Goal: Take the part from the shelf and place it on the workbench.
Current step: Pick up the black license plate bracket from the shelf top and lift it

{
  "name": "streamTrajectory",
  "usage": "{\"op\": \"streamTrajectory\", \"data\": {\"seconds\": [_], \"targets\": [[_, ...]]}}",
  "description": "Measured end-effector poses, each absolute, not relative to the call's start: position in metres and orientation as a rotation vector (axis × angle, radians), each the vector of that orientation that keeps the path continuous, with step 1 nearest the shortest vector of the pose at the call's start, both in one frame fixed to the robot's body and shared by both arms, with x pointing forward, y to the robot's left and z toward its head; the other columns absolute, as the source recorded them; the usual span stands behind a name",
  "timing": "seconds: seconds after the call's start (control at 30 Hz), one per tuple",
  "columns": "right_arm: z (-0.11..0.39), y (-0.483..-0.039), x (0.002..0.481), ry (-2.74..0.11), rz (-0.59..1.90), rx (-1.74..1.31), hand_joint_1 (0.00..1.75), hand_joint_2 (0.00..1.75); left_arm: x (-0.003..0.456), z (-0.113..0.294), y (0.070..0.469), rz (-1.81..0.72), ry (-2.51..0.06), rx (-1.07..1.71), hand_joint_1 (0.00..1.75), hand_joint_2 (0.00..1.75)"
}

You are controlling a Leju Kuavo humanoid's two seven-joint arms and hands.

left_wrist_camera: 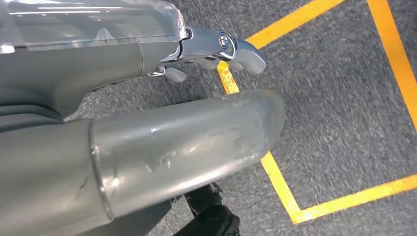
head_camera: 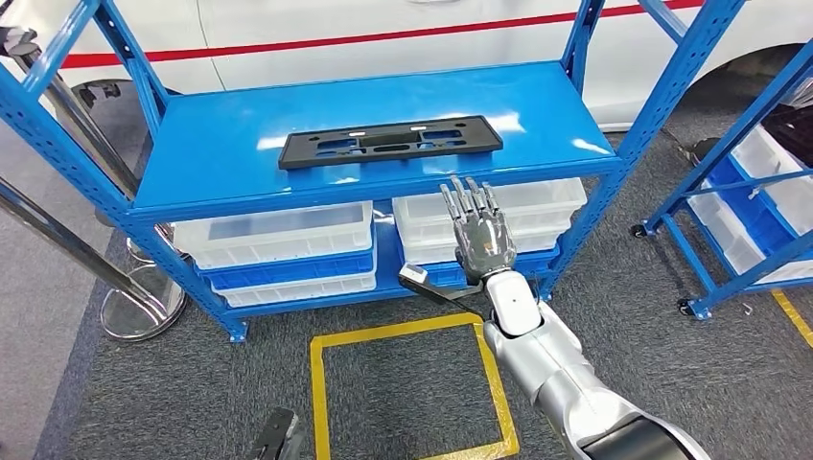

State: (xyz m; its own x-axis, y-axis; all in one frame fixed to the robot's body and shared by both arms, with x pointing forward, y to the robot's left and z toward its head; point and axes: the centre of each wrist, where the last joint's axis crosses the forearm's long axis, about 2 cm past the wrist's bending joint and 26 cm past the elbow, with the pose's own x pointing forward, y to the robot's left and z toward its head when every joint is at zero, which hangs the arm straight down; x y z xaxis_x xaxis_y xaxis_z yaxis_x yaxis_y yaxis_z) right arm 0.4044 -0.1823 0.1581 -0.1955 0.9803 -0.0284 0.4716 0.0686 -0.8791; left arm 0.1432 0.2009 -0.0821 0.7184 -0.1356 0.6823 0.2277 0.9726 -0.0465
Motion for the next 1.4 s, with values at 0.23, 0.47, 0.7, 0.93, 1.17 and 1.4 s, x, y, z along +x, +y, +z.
{"op": "streamTrajectory", "data": {"seconds": [0.23, 0.47, 0.7, 0.93, 1.17, 1.4], "targets": [[0.1567, -0.1807, 0.4032, -1.734, 1.053, -1.439, 0.00, 1.75, 0.1415, -0.0827, 0.2011, -0.207, -0.753, -0.132, 0.00, 0.00], [0.1558, -0.1816, 0.4028, -1.730, 1.042, -1.432, 0.00, 1.75, 0.1408, -0.0830, 0.2018, -0.217, -0.757, -0.130, 0.00, 0.00], [0.1562, -0.1819, 0.4028, -1.727, 1.029, -1.429, 0.00, 1.75, 0.1406, -0.0829, 0.2008, -0.220, -0.759, -0.131, 0.00, 0.00], [0.1543, -0.1824, 0.4018, -1.723, 1.030, -1.427, 0.00, 1.75, 0.1394, -0.0832, 0.2002, -0.222, -0.757, -0.133, 0.00, 0.00], [0.1550, -0.1829, 0.4022, -1.725, 1.030, -1.427, 0.00, 1.75, 0.1399, -0.0830, 0.2003, -0.224, -0.762, -0.128, 0.00, 0.00], [0.1550, -0.1829, 0.4022, -1.725, 1.030, -1.427, 0.00, 1.75, 0.1399, -0.0830, 0.2003, -0.224, -0.762, -0.128, 0.00, 0.00]]}}
